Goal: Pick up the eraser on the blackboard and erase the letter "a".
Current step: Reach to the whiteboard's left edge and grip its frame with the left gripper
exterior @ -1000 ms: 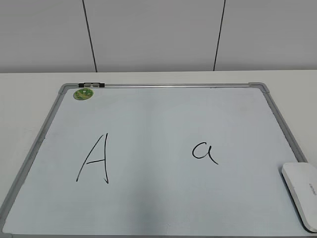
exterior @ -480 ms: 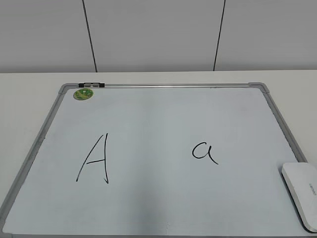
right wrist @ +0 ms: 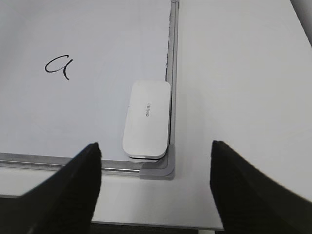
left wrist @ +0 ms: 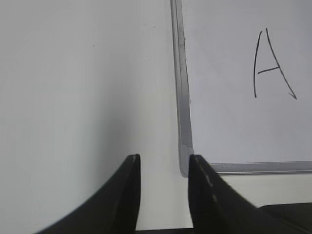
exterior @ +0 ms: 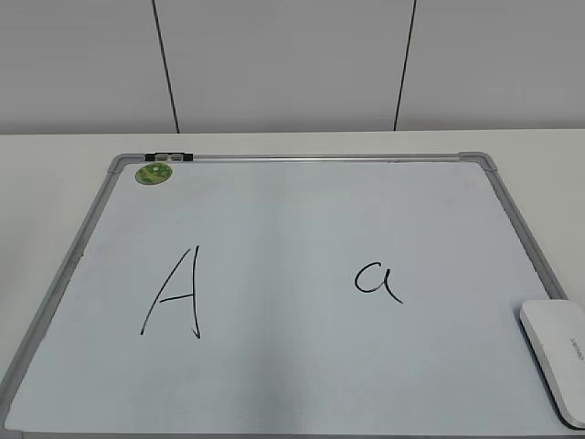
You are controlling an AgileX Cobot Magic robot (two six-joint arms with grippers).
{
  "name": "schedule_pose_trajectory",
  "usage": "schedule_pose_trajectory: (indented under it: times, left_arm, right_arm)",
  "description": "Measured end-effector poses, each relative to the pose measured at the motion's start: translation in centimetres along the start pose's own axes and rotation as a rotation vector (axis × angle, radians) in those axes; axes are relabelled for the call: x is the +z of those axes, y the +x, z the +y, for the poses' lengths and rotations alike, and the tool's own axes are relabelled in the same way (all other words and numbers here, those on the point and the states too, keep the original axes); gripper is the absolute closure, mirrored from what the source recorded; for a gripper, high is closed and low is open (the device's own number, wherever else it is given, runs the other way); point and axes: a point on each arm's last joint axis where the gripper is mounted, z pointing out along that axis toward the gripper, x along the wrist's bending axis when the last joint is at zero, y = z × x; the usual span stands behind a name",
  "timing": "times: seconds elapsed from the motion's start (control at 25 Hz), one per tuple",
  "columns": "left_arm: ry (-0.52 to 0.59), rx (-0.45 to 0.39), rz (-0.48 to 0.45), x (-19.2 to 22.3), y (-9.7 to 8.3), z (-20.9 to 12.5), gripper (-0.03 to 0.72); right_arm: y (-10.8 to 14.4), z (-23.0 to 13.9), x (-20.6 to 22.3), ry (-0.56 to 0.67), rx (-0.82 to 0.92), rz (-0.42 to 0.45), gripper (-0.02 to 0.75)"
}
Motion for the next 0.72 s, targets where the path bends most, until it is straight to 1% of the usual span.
schedule_pose_trajectory:
  times: [0.2, 0.36, 0.52, 0.6, 0.72]
  left_arm:
    - [0.172, -0.019, 0.008, 3.7, -0.2, 3.8, 0.442]
    - [0.29, -0.028, 0.016, 7.1, -0.4, 6.3, 0.442]
    - [0.375, -0.029, 0.021, 10.5, -0.5, 8.6, 0.442]
    - [0.4, -0.03, 0.021, 12.0, -0.6, 9.8, 0.442]
    - [0.428, -0.051, -0.002, 14.2, -0.9, 11.3, 0.442]
  right_arm:
    - [0.0, 0.0, 0.0, 0.0, 0.0, 0.0, 0.218]
    - [0.0, 0.0, 0.0, 0.0, 0.0, 0.0, 0.218]
    - [0.0, 0.0, 0.0, 0.0, 0.0, 0.0, 0.218]
    - [0.0, 0.0, 0.0, -0.002, 0.0, 0.0, 0.218]
    - [0.0, 0.0, 0.0, -0.002, 0.0, 0.0, 0.218]
